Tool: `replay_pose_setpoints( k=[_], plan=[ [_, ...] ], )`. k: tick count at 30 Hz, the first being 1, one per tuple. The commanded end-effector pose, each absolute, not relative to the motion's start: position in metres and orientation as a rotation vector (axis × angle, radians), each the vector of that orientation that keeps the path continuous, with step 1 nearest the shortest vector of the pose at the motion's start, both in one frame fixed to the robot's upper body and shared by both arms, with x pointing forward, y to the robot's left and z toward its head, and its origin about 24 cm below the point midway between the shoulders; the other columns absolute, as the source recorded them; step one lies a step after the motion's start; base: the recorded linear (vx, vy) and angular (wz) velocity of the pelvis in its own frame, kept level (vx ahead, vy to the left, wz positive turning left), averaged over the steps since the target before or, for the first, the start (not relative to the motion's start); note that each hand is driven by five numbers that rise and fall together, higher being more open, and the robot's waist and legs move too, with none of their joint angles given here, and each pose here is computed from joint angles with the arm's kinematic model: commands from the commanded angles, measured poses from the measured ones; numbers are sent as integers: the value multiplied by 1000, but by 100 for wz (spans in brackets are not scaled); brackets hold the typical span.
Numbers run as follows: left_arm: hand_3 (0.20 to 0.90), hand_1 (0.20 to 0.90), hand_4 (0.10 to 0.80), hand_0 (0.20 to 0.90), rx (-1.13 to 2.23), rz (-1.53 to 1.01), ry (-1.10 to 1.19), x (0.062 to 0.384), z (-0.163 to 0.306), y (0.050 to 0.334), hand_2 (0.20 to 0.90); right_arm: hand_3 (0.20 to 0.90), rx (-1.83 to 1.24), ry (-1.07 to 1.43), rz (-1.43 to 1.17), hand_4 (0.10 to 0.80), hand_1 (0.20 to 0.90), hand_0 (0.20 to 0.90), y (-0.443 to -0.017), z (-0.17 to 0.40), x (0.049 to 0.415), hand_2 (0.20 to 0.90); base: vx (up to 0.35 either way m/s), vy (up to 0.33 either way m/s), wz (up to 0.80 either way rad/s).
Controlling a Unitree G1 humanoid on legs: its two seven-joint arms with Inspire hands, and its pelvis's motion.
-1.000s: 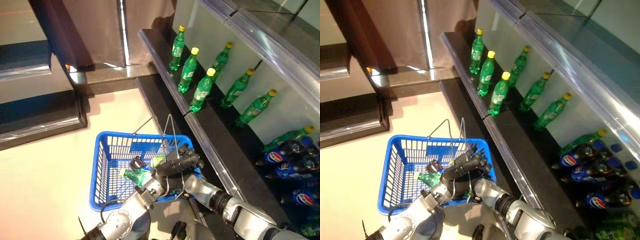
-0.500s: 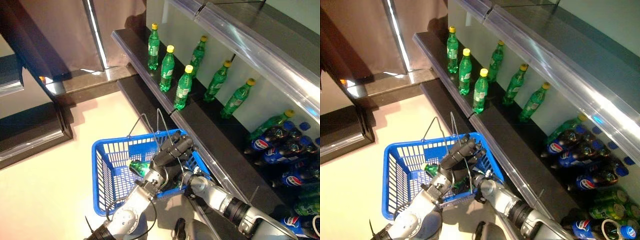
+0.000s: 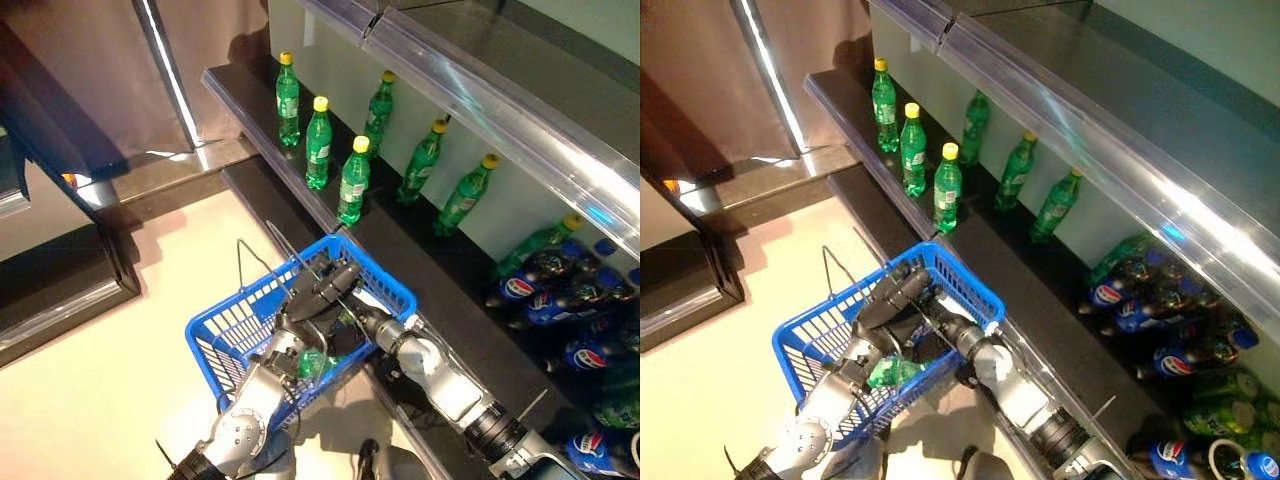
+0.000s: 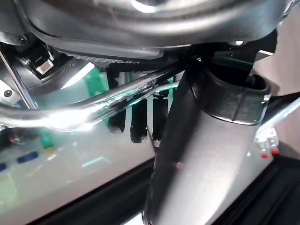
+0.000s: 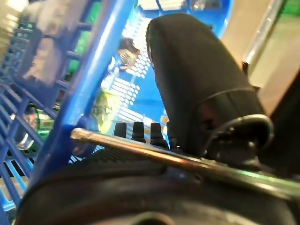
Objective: Pick up the drink and place into the basket.
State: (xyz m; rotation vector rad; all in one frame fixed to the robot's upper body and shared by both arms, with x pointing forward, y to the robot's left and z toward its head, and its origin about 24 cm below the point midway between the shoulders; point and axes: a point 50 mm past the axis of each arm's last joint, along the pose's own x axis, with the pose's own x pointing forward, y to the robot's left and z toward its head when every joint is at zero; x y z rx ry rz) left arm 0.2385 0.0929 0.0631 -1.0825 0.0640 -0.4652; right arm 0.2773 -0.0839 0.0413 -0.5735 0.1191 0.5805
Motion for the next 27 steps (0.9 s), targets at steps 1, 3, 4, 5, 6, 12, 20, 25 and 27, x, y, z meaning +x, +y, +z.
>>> replay_pose_setpoints(
  k=[1, 3, 4, 5, 6, 12, 20, 25, 27],
  plan=[
    [200, 300, 100, 300, -1154, -697, -726, 238, 185, 107, 300, 900, -481, 33, 550, 800, 900, 900, -91, 44, 261, 900, -17, 38, -2],
    [200, 300, 100, 300, -1154, -692, -721, 239, 183, 108, 300, 900, -470, 21, 525, 800, 900, 900, -94, 45, 260, 900, -25, 20, -1],
    [200, 300, 100, 300, -1153, -690, -719, 239, 182, 110, 300, 900, -460, 15, 515, 800, 900, 900, -96, 46, 260, 900, -51, 39, 0],
    [200, 300, 100, 300, -1150, -695, -715, 238, 179, 112, 300, 900, -457, 12, 506, 800, 900, 900, -98, 45, 258, 900, -73, 57, -2],
    [200, 300, 100, 300, -1154, -706, -709, 235, 170, 120, 300, 900, -460, 6, 483, 800, 900, 900, -107, 44, 255, 900, -49, 51, 0],
    [200, 300, 100, 300, -1179, -756, -682, 220, 157, 142, 300, 900, -436, -29, 387, 800, 900, 900, -128, 48, 249, 900, -36, 40, 1],
    [200, 300, 100, 300, -1219, -826, -643, 215, 158, 136, 300, 900, -450, -42, 253, 800, 900, 900, -135, 51, 256, 900, -6, 32, 5],
    [200, 300, 100, 300, -1181, -1102, -742, 199, 174, 122, 300, 900, -456, -48, 231, 800, 900, 900, -134, 51, 257, 900, -7, 28, 1],
    [200, 300, 100, 300, -1176, -1149, -760, 197, 180, 119, 300, 900, -441, -65, 222, 800, 900, 900, -133, 53, 258, 900, -3, 41, 3]
  ],
)
